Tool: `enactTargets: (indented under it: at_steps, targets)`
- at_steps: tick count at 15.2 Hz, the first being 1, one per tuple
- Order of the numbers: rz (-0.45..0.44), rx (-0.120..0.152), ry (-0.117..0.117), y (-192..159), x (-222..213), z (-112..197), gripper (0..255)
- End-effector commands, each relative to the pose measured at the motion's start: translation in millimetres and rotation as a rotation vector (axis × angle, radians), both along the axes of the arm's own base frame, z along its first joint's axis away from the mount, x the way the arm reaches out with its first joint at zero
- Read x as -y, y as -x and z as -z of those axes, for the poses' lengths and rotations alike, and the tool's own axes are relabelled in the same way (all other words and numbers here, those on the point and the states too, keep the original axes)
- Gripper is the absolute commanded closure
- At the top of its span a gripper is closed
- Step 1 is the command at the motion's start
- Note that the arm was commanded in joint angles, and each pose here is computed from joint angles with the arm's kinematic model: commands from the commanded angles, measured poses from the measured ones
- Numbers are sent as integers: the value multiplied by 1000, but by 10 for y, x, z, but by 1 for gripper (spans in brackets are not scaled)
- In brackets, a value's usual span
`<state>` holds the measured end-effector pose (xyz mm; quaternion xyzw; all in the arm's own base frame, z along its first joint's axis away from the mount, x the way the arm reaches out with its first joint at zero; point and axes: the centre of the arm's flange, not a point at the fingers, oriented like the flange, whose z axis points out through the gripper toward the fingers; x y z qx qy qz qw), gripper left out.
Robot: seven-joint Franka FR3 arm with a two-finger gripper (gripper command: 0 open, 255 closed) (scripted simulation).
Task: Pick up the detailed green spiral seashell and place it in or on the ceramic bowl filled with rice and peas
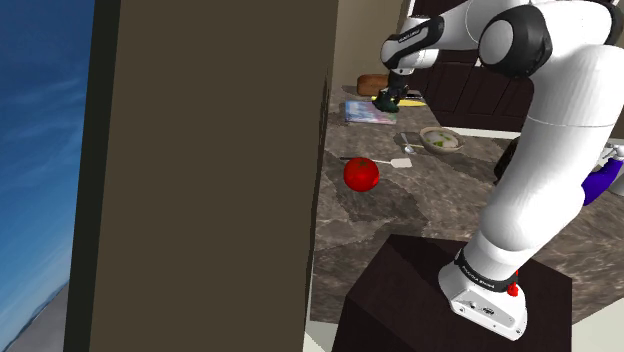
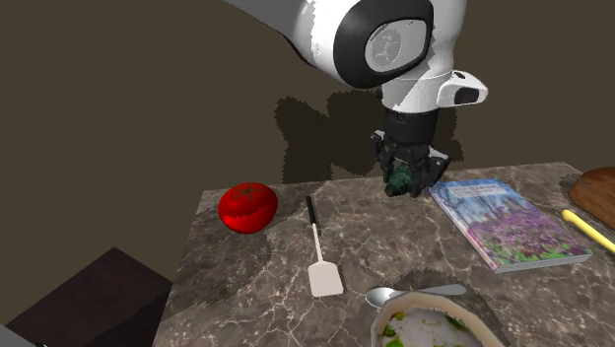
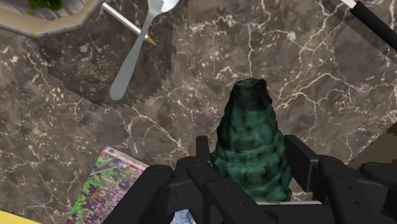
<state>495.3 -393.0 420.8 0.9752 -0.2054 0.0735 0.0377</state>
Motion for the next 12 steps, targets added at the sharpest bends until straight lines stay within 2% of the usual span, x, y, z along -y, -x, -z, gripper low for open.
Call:
enactTargets:
  at_steps: [1, 12]
  targets:
    - [-1, 1, 0, 260, 130, 10, 255]
    - [-1, 1, 0, 1592, 708, 40, 255]
